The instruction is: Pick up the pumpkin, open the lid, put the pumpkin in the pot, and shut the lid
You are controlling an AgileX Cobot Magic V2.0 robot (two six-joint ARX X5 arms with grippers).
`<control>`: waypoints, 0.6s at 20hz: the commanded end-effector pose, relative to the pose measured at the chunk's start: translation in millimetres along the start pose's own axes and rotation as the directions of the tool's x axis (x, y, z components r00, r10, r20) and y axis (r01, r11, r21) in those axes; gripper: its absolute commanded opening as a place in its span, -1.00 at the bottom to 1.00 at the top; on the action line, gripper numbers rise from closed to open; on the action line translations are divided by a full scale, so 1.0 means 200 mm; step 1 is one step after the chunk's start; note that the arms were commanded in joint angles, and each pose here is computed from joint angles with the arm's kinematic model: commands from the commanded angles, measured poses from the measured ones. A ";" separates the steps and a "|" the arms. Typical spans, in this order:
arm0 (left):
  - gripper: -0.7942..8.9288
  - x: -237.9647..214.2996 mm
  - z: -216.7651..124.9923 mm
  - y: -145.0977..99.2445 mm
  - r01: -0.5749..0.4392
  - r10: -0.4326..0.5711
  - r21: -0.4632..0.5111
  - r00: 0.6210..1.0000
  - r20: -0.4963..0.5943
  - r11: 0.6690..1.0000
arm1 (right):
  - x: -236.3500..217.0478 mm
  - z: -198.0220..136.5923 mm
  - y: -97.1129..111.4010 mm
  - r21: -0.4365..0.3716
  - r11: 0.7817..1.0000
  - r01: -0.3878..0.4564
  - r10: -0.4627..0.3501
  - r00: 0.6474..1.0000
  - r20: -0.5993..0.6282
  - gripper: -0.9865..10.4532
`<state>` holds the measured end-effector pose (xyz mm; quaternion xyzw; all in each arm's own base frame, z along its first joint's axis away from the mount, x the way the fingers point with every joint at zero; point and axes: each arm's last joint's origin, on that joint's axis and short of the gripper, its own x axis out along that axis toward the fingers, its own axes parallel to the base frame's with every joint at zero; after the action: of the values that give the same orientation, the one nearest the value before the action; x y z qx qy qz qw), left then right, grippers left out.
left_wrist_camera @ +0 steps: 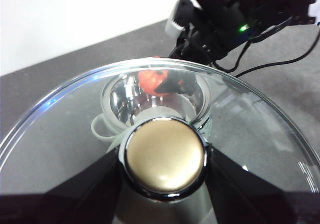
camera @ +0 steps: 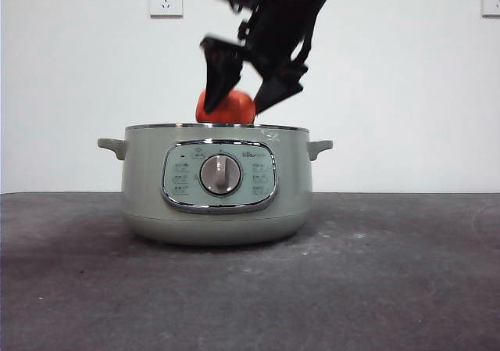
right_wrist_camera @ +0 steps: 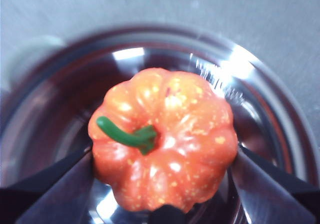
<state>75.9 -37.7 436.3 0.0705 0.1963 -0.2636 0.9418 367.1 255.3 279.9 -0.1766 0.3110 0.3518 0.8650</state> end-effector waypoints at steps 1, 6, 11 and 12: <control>-0.85 -0.02 0.02 0.00 -0.004 0.004 0.002 0.998 0.063 1.000 | 0.09 -0.03 0.02 -0.042 0.999 0.004 -0.005 1.000 -0.025 -0.85; -0.85 -0.02 0.02 0.00 -0.004 0.004 0.003 0.998 0.063 1.000 | 0.23 -0.11 0.04 -0.040 0.999 -0.013 0.009 0.995 -0.099 -0.85; -0.85 -0.02 0.02 0.00 -0.004 0.003 0.003 0.998 0.063 1.000 | 0.30 -0.17 0.05 -0.041 0.999 -0.031 0.024 0.986 -0.165 -0.85; -0.85 -0.02 0.02 0.00 -0.004 0.003 0.003 0.998 0.063 1.000 | 0.32 -0.19 0.06 -0.042 0.998 -0.038 0.029 0.982 -0.188 -0.85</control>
<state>76.3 -37.9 436.3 0.0704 0.1961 -0.2637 0.9418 376.8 271.7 220.7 -0.2151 0.3752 0.3540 0.8292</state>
